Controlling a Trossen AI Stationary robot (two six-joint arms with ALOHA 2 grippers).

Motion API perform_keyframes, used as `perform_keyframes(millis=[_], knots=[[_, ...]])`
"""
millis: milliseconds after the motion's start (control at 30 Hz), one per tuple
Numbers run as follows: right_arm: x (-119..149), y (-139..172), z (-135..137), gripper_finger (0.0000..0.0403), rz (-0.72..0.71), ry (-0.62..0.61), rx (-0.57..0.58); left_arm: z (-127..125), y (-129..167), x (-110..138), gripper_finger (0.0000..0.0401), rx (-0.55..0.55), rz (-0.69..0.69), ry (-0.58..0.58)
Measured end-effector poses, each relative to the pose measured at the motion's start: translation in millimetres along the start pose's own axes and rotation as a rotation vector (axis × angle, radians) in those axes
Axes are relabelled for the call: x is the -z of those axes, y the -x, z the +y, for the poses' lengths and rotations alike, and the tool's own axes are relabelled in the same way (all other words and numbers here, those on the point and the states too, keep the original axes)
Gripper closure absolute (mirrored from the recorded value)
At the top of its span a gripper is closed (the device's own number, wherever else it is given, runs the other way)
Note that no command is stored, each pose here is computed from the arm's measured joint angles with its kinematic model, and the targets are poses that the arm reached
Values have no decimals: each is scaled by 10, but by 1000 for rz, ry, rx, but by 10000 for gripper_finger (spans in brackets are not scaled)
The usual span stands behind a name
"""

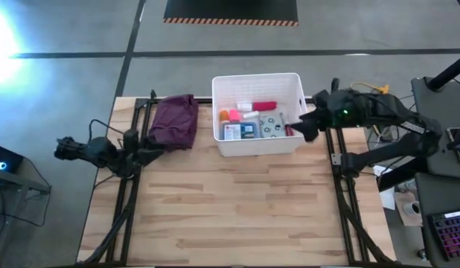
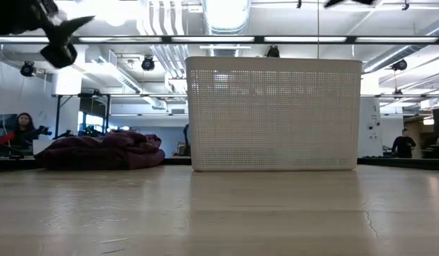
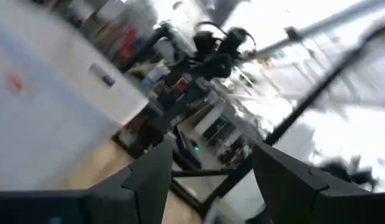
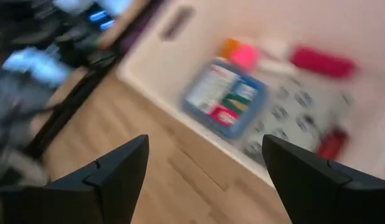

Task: Pick & place medical supplies in basket/bin
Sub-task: Return to Home Position

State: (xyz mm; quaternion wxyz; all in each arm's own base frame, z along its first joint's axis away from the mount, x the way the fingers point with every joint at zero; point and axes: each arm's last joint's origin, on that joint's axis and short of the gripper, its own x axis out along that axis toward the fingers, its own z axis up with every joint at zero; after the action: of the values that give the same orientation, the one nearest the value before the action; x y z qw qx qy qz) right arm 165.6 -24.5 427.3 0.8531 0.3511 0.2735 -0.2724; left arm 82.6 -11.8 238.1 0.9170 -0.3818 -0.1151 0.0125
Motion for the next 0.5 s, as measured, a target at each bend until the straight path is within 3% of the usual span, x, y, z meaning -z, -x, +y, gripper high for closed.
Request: perform_keyframes(millis=[67, 133, 333, 500], knots=[[51, 68, 85, 98, -17, 178, -91, -3, -5, 16, 199, 73, -34, -134], [99, 147, 151, 97, -43, 276, -183, -12, -1, 14, 199, 135, -91, -199], [335, 267, 190, 101, -194, 410, -449, 123, -13, 247, 199, 318, -104, -276], [708, -8, 51, 106, -202, 425, -550, 146, -49, 289, 199, 265, -32, -327]])
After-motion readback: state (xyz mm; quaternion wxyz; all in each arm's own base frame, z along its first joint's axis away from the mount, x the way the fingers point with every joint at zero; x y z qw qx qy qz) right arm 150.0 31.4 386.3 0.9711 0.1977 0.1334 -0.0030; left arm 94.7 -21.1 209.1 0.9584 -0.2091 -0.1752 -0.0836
